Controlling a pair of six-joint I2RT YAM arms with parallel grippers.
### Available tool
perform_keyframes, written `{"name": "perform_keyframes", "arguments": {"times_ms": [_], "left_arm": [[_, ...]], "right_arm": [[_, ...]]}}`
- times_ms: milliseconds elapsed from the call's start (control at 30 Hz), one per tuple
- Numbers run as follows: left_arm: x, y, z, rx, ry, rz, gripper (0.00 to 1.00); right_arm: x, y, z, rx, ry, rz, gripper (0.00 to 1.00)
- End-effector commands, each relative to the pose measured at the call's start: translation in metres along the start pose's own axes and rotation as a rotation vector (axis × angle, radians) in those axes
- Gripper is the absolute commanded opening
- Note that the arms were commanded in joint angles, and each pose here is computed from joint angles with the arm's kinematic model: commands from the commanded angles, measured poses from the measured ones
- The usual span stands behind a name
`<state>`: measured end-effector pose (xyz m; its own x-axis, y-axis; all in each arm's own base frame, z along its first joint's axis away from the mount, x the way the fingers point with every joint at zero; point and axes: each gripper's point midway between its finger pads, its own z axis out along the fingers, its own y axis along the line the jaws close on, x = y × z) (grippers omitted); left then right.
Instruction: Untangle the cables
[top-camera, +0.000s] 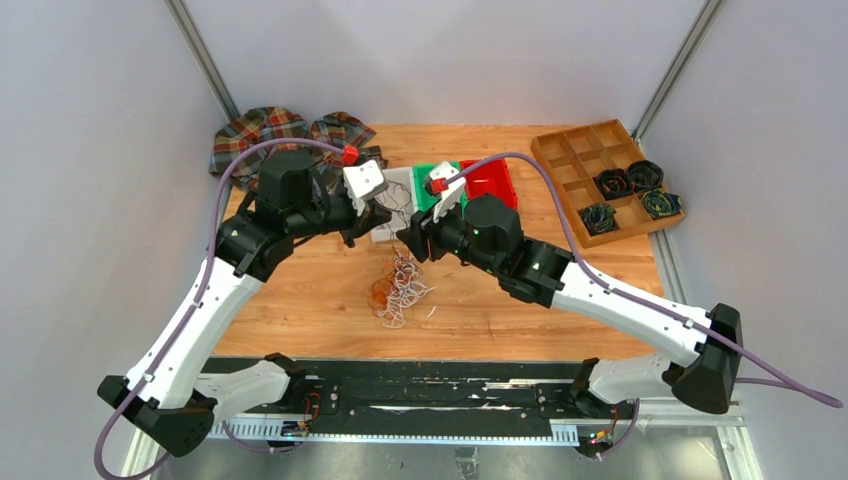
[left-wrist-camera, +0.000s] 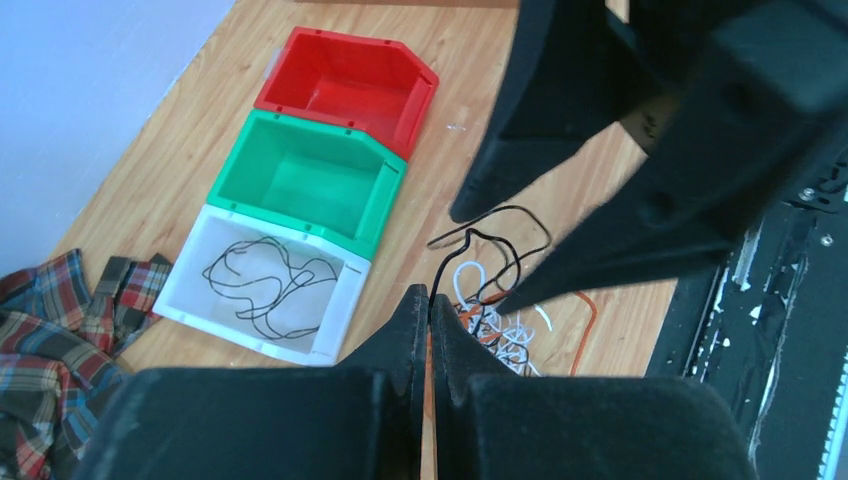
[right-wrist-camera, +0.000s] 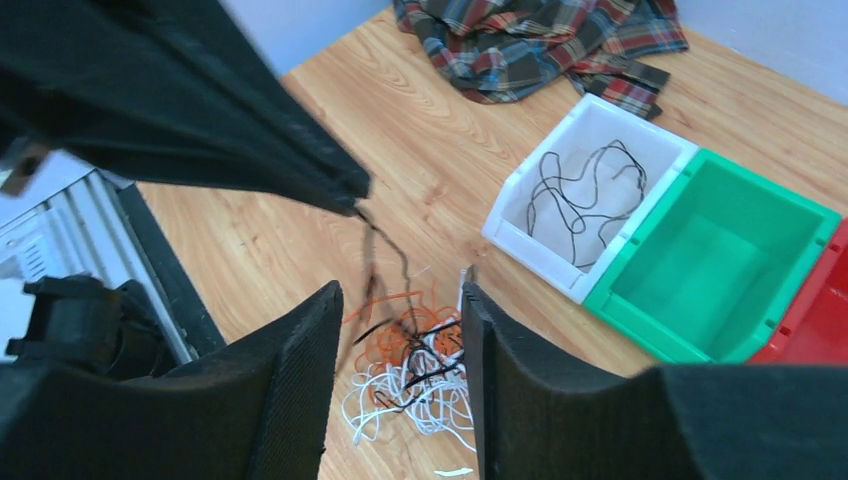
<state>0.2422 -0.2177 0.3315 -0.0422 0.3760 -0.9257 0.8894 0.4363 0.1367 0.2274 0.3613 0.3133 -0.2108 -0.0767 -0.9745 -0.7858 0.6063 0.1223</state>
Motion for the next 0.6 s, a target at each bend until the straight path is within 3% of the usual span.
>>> {"name": "perform_keyframes", "arguments": {"times_ms": [0, 200, 333, 567], "left_arm": [[-0.008, -0.014, -0.012, 0.042, -0.025, 0.022, 0.0], [-0.011, -0.022, -0.023, 0.075, 0.016, 0.004, 0.0], [-0.028, -0.025, -0.035, 0.062, -0.032, 0.022, 0.0], [-0.048, -0.03, -0.049, 0.076, -0.053, 0.019, 0.01]], "right_arm": [[-0.027, -0.012, 0.001, 0.094, -0.096, -0.014, 0.44], [-0.012, -0.036, -0.001, 0.197, -0.081, -0.058, 0.43], [0.012, -0.047, -0.002, 0.248, -0.076, -0.018, 0.47], [0.048, -0.06, 0.005, 0.322, -0.055, 0.067, 0.44]]}}
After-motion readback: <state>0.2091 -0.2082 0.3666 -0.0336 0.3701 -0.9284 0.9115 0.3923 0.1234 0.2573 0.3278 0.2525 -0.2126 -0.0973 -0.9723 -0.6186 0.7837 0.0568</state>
